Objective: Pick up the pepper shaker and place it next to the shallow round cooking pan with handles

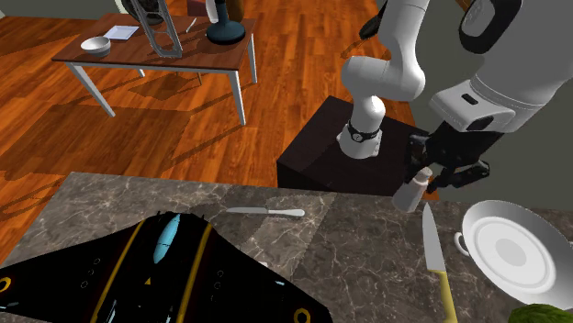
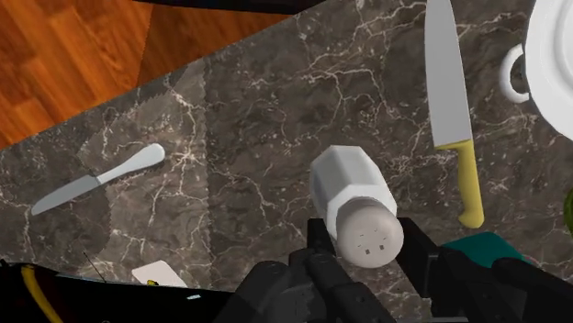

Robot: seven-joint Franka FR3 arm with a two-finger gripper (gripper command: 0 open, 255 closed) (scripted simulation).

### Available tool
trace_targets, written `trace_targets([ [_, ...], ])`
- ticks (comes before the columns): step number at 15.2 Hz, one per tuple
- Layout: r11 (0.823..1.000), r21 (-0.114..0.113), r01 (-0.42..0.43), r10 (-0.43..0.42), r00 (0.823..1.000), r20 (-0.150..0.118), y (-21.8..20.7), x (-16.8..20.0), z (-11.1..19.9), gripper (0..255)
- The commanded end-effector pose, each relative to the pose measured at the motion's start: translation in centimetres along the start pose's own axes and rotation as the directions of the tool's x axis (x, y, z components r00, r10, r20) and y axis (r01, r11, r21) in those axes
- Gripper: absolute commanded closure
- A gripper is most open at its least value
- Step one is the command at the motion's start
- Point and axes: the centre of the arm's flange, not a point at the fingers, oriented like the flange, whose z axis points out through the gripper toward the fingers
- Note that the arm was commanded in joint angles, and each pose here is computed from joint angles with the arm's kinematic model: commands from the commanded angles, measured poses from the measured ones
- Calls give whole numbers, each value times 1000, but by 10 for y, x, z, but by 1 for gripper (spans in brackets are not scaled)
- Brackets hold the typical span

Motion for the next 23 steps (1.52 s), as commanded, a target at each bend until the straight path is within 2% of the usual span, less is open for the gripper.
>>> trace_targets([
  [1, 1000, 0, -2, 2, 1000, 0, -23, -13, -4, 255],
  [23, 1000, 0, -2, 2, 1000, 0, -273, -155, -47, 255],
])
